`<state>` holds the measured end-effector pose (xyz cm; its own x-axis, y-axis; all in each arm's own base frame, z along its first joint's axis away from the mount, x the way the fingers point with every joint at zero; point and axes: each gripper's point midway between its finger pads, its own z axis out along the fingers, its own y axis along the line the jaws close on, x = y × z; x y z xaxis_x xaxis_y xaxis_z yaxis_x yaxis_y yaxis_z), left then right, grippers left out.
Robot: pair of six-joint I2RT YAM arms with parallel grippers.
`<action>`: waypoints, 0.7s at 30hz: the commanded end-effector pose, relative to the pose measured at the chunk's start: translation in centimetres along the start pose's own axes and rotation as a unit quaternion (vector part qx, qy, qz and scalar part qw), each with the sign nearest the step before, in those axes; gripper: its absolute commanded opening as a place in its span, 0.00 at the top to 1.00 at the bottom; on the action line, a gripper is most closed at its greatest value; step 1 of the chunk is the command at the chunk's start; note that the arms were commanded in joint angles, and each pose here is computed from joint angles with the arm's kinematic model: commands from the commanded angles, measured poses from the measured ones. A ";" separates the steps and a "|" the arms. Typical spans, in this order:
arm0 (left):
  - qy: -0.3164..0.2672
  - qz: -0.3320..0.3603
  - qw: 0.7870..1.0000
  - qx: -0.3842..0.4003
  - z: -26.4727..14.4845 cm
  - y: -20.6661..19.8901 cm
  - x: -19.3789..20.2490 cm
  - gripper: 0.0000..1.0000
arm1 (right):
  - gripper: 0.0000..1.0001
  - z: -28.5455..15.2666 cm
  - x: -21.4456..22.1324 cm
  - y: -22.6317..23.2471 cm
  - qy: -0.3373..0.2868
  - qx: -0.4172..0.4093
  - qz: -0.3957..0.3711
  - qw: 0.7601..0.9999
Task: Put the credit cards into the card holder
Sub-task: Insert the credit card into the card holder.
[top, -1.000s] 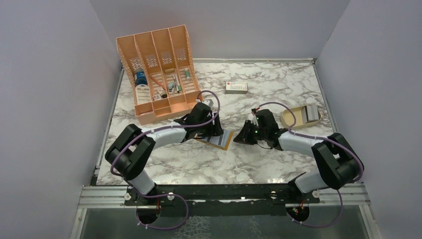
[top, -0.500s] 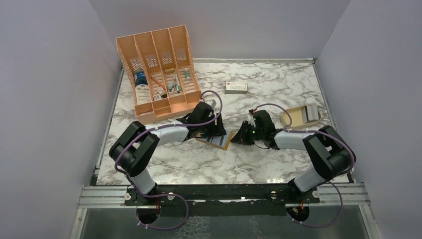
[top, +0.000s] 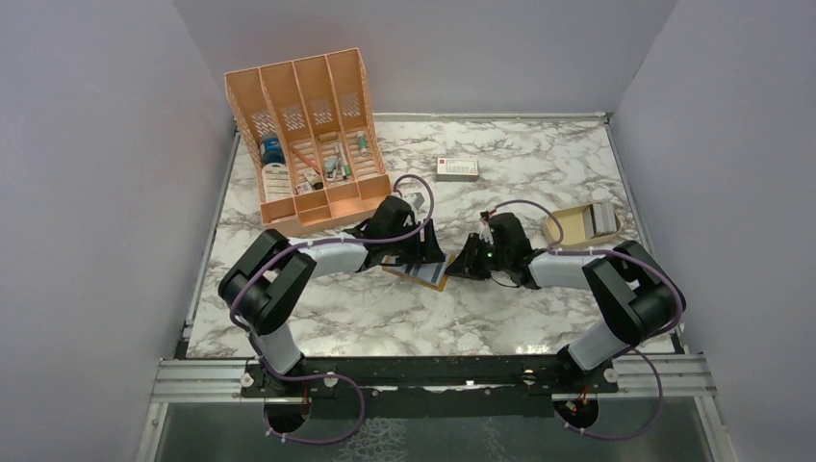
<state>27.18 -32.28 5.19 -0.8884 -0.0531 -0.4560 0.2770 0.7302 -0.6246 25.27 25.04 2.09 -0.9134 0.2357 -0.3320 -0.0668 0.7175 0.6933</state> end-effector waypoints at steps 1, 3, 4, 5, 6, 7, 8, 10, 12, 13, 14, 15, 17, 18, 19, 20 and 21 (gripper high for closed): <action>0.018 -0.012 0.999 0.039 0.6 -1.1 0.8 0.36 | 0.85 0.2 -0.6 0.0 -0.008 0.009 -0.015 1.000; 0.019 -0.015 0.999 0.040 0.5 -1.1 0.9 0.36 | 0.85 0.0 -0.8 -0.3 -0.012 0.022 -0.021 0.999; 0.019 -0.017 0.999 0.042 0.5 -1.2 1.0 0.36 | 0.85 -0.2 -1.0 -0.5 -0.015 0.033 -0.025 0.999; 0.018 -0.019 0.999 0.044 0.4 -1.3 1.1 0.36 | 0.85 -0.5 -1.1 -0.8 -0.019 0.044 -0.030 0.998; 0.018 -0.021 0.999 0.045 0.4 -1.4 1.2 0.36 | 0.85 -0.7 -1.4 -0.9 -0.024 0.051 -0.034 0.998; 0.016 -0.024 0.998 0.048 0.3 -1.6 1.2 0.36 | 0.85 -1.0 -1.6 -1.1 -0.029 0.060 -0.039 0.997; 0.017 -0.027 0.998 0.050 0.2 -1.7 1.3 0.36 | 0.85 -1.3 -1.7 -1.4 -0.032 0.069 -0.044 0.996; 0.017 -0.035 0.998 0.053 0.2 -2.0 1.6 0.36 | 0.84 -1.8 -1.9 -1.9 -0.036 0.089 -0.052 0.994; 0.012 -0.041 0.997 0.067 -0.2 -3.1 1.5 0.36 | 0.83 -2.4 -2.2 -2.3 -0.041 0.107 -0.060 0.992; 0.009 -0.040 0.996 0.076 -0.5 -3.8 1.3 0.36 | 0.82 -2.8 -2.3 -2.4 -0.045 0.114 -0.064 0.990; 0.008 -0.038 0.996 0.080 -0.6 -4.3 1.3 0.36 | 0.81 -3.1 -2.4 -2.5 -0.049 0.119 -0.068 0.989; 0.006 -0.037 0.996 0.084 -0.8 -4.7 1.3 0.36 | 0.79 -3.5 -2.6 -2.5 -0.053 0.122 -0.071 0.989; 0.001 -0.039 0.995 0.088 -1.1 -5.2 1.0 0.36 | 0.75 -4.1 -2.8 -2.5 -0.059 0.128 -0.076 0.987; -0.005 -0.038 0.996 0.084 -1.3 -5.2 0.7 0.36 | 0.73 -4.4 -3.0 -2.5 -0.064 0.130 -0.077 0.986; -0.011 -0.036 0.997 0.067 -1.5 -4.8 0.4 0.35 | 0.71 -4.7 -3.1 -2.4 -0.066 0.131 -0.078 0.986; -0.016 -0.032 0.998 0.043 -1.8 -4.2 0.0 0.35 | 0.69 -4.9 -3.0 -2.3 -0.067 0.129 -0.078 0.986; -0.017 -0.025 0.999 0.017 -2.0 -3.5 -0.3 0.34 | 0.67 -5.0 -3.0 -2.1 -0.068 0.127 -0.078 0.987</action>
<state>24.59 -34.69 7.05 -0.9152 -0.0914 -0.3926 0.2473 0.6418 -0.7259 25.68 20.64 3.80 -0.8601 0.1886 -0.4739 -0.0856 0.8626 0.4986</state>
